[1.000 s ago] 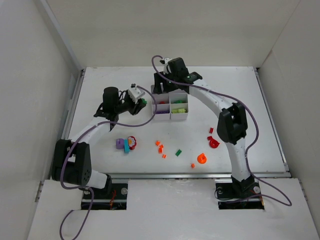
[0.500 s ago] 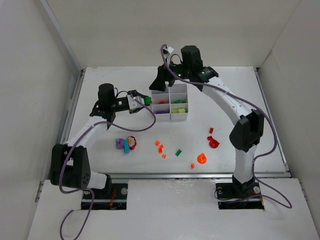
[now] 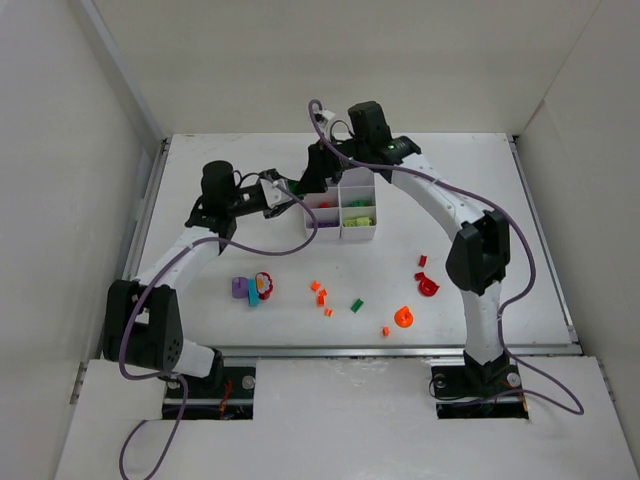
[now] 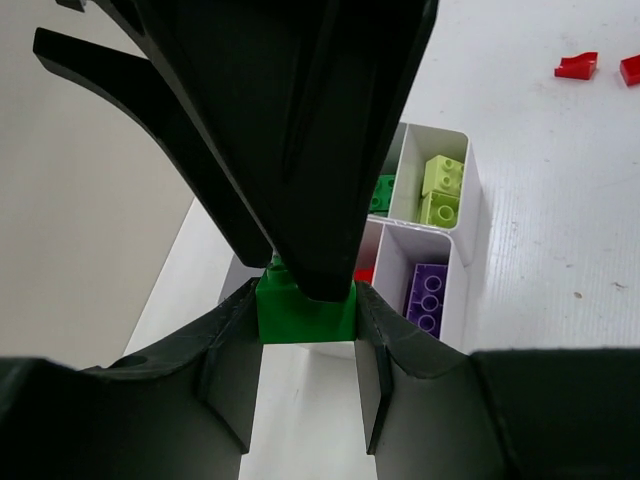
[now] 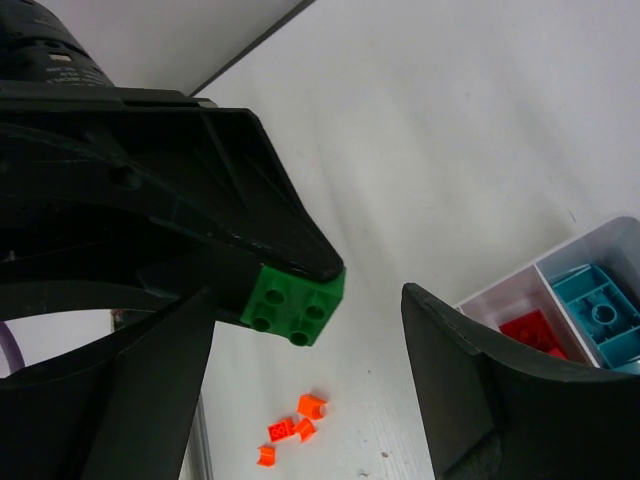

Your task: Sort the legos into containers by color

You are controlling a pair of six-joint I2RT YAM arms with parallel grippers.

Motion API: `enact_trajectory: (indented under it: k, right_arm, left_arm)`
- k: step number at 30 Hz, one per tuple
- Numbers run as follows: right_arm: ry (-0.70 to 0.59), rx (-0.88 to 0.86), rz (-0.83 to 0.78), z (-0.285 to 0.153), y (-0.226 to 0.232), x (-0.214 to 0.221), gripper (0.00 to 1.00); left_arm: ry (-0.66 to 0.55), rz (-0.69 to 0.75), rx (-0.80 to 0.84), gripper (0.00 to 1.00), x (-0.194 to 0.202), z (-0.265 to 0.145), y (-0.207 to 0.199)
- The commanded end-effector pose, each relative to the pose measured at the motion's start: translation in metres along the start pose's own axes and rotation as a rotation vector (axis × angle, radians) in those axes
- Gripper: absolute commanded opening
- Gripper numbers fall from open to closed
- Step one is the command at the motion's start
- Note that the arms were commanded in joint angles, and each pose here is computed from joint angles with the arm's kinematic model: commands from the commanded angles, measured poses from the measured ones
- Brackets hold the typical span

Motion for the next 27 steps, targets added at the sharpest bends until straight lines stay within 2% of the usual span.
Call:
enact_trajectory:
  k: [1,4,9,15,16,18,19,22,23,24,25,27]
  right_arm:
    - [-0.055,-0.081,-0.085,-0.004,0.019,-0.025,0.8]
    - [-0.06,-0.068,-0.092,-0.004,0.018,-0.028,0.8]
    - [-0.019,-0.048,-0.045,0.0,0.012,-0.021,0.63]
    - [0.007,-0.025,-0.019,0.005,0.004,-0.016,0.61]
    - [0.007,-0.025,-0.019,0.005,0.004,-0.016,0.5]
    - [0.007,-0.025,-0.019,0.005,0.004,-0.016,0.36]
    - [0.007,-0.025,-0.019,0.005,0.004,-0.016,0.22]
    - [0.006,-0.025,-0.02,0.005,0.005,-0.015,0.0]
    - [0.002,-0.015,-0.025,0.004,0.005,-0.015,0.0]
    - [-0.006,-0.014,-0.025,0.001,0.008,-0.018,0.0]
    - [-0.008,0.004,-0.021,0.0,0.008,-0.018,0.0]
    - [-0.024,0.038,0.009,-0.008,0.002,-0.016,0.0]
  left_arm:
    - [-0.048,0.05,-0.039,0.0,-0.024,0.004,0.013]
    - [-0.047,0.038,-0.069,0.0,-0.023,0.007,0.016]
    - [-0.063,0.038,-0.099,0.0,-0.03,0.007,0.021]
    - [-0.074,0.034,-0.103,0.0,-0.033,0.008,0.018]
    - [-0.074,0.034,-0.103,0.0,-0.033,0.008,0.018]
    - [-0.071,0.028,-0.092,0.0,-0.031,0.01,0.014]
    - [-0.072,0.019,-0.091,0.0,-0.031,0.01,0.013]
    - [-0.072,0.018,-0.091,0.0,-0.031,0.01,0.013]
    - [-0.066,0.0,-0.088,0.07,-0.027,0.01,0.011]
    - [-0.071,0.006,-0.091,0.19,-0.03,0.009,0.011]
    - [-0.071,0.007,-0.091,0.36,-0.03,0.009,0.011]
    - [-0.061,-0.02,-0.086,0.56,-0.023,0.009,0.007]
Point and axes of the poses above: each gripper's point midway between its finger pads, its own z axis out along the fingers, its own y axis along the line the jaws close on, x = y × z, the point moved 8 cm from there along -z, back along the fingers, and after that the axes turned 11 degrees about -z, right-handed, at the moved point
